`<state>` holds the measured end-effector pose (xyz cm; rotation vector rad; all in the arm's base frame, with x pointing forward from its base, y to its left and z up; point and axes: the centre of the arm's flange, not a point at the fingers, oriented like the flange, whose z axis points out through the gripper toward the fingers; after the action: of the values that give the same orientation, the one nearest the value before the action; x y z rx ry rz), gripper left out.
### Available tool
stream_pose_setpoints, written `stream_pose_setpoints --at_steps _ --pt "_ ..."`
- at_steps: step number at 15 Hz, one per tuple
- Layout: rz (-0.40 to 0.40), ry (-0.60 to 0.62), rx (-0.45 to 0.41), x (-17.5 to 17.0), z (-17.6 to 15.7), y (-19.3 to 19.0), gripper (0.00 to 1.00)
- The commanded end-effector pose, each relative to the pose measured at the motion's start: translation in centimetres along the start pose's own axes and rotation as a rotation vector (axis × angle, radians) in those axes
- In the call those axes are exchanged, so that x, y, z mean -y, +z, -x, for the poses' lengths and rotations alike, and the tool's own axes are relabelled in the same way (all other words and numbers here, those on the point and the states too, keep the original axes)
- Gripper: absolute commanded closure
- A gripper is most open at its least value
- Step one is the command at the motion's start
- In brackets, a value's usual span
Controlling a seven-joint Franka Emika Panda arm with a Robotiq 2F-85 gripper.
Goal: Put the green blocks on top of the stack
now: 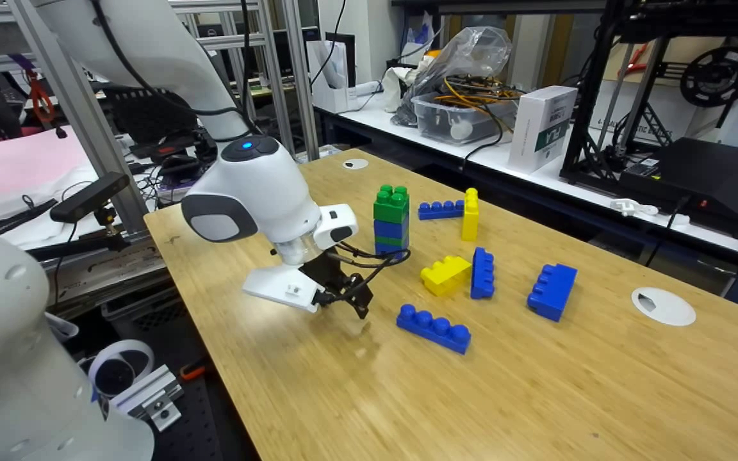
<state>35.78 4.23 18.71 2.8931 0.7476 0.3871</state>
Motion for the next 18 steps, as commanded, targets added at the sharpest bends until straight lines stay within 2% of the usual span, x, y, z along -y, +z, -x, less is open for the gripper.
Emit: stream_pose_setpoints --at_steps 1,2,3,9,14,16,18 --pt "-0.014 0.063 0.089 -0.6 -4.3 -6.1 0.00" --pt "-0.019 0.077 0.094 -0.8 -4.3 -6.0 0.00" --pt "-0.015 0.058 0.011 -0.3 0.1 0.1 0.00" --pt "-0.022 0.078 0.016 -0.4 0.1 0.1 0.00" --pt "0.134 0.032 -0.114 -0.6 -2.7 -8.9 0.00" --pt "0.182 0.015 -0.155 -0.3 -3.5 -10.6 0.00" --pt "0.190 0.001 -0.172 0.0 -4.0 -12.4 0.00"
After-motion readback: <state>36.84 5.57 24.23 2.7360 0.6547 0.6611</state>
